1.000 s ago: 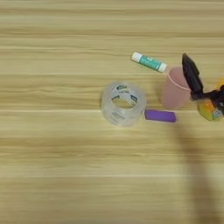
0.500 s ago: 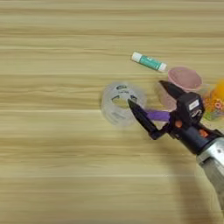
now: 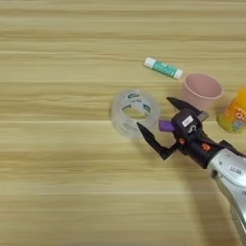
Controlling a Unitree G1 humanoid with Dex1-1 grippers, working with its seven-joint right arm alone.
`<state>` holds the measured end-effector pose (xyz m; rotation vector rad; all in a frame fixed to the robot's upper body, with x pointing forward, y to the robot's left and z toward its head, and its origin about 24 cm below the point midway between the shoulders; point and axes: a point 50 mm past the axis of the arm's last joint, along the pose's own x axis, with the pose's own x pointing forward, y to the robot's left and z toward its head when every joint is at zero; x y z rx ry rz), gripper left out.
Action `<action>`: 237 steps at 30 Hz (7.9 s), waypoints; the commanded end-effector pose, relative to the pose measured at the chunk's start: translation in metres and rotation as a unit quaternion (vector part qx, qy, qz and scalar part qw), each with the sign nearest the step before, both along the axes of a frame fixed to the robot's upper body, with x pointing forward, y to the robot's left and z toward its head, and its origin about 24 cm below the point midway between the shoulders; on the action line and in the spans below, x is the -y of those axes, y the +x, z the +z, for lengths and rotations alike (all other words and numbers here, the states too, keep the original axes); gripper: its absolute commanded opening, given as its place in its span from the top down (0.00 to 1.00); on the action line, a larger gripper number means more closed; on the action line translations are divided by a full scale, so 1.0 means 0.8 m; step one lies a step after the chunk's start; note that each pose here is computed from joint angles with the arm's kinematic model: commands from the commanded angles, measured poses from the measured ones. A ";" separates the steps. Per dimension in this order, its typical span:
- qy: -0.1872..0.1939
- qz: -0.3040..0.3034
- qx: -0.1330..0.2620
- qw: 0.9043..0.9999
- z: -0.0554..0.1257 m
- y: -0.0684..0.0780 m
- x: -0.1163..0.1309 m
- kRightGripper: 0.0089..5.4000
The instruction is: Move the objects on the table
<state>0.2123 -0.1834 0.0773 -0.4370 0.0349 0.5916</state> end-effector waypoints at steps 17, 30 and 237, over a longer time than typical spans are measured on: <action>-0.106 0.109 0.031 0.988 0.022 0.011 -0.019 0.00; -0.145 0.120 0.017 0.982 0.016 0.039 -0.019 0.00; 0.066 -0.066 -0.149 0.985 -0.050 0.029 0.095 0.44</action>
